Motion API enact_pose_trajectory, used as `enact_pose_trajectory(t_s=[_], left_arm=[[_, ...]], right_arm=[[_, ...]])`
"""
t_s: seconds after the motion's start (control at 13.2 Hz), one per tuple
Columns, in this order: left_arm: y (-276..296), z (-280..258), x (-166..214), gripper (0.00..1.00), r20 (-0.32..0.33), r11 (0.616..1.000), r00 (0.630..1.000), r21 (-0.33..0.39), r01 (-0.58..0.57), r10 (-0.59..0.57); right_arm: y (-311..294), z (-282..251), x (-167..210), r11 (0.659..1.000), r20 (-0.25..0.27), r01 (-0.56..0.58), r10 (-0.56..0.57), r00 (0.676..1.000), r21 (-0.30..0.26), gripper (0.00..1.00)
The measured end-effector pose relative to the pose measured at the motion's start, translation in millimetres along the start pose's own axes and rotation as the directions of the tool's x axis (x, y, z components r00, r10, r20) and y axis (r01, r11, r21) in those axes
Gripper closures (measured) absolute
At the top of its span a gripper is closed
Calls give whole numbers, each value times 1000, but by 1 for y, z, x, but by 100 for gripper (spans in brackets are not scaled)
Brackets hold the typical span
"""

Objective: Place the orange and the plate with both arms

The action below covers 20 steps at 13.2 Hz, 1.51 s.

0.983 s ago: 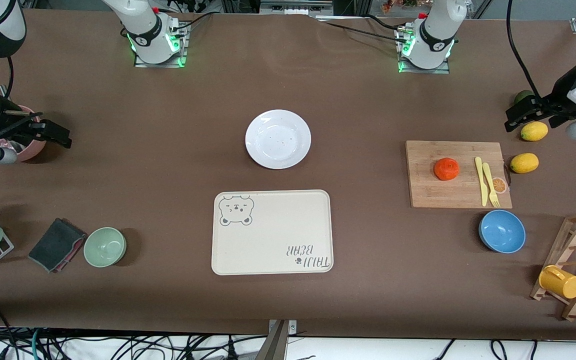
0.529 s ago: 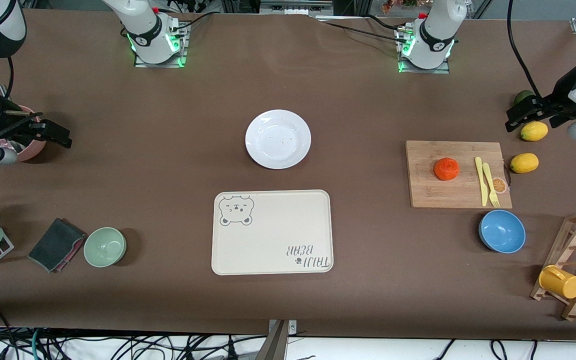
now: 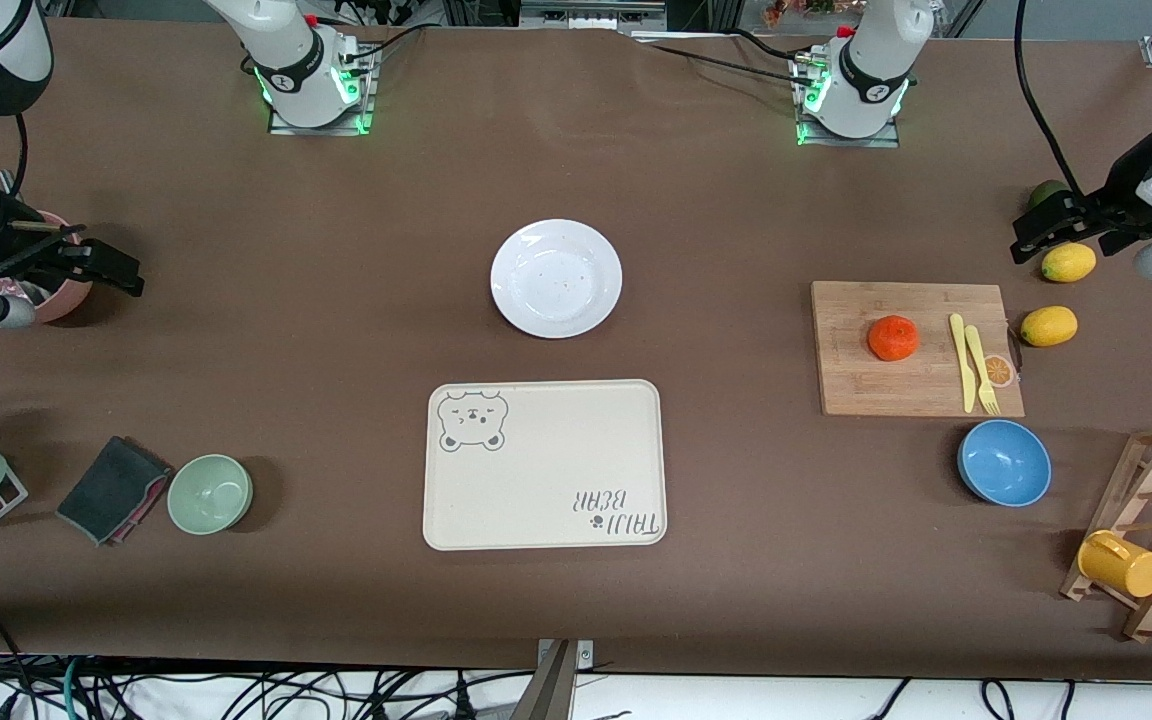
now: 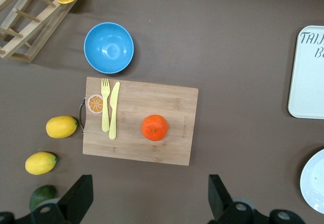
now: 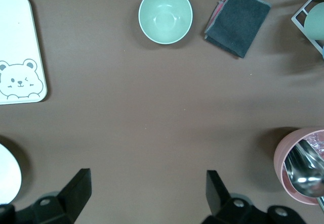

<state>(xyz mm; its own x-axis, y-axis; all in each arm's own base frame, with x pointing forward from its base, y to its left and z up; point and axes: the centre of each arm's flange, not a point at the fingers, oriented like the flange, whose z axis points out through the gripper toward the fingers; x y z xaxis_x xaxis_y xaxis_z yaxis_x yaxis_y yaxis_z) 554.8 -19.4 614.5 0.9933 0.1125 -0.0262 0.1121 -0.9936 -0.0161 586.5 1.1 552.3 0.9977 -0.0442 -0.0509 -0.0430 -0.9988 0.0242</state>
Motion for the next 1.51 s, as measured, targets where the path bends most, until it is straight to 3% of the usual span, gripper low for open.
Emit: enact_pose_trajectory(t_s=[1.06, 1.51], left_arm=[[0, 1, 0, 0, 6, 1000, 1000, 1, 0, 0], [1, 37, 9, 0, 116, 1000, 993, 21, 1, -3]], right_arm=[[0, 0, 0, 1000, 0, 0, 0, 1000, 0, 0], [0, 0, 0, 1000, 1, 0, 0, 1000, 0, 0]])
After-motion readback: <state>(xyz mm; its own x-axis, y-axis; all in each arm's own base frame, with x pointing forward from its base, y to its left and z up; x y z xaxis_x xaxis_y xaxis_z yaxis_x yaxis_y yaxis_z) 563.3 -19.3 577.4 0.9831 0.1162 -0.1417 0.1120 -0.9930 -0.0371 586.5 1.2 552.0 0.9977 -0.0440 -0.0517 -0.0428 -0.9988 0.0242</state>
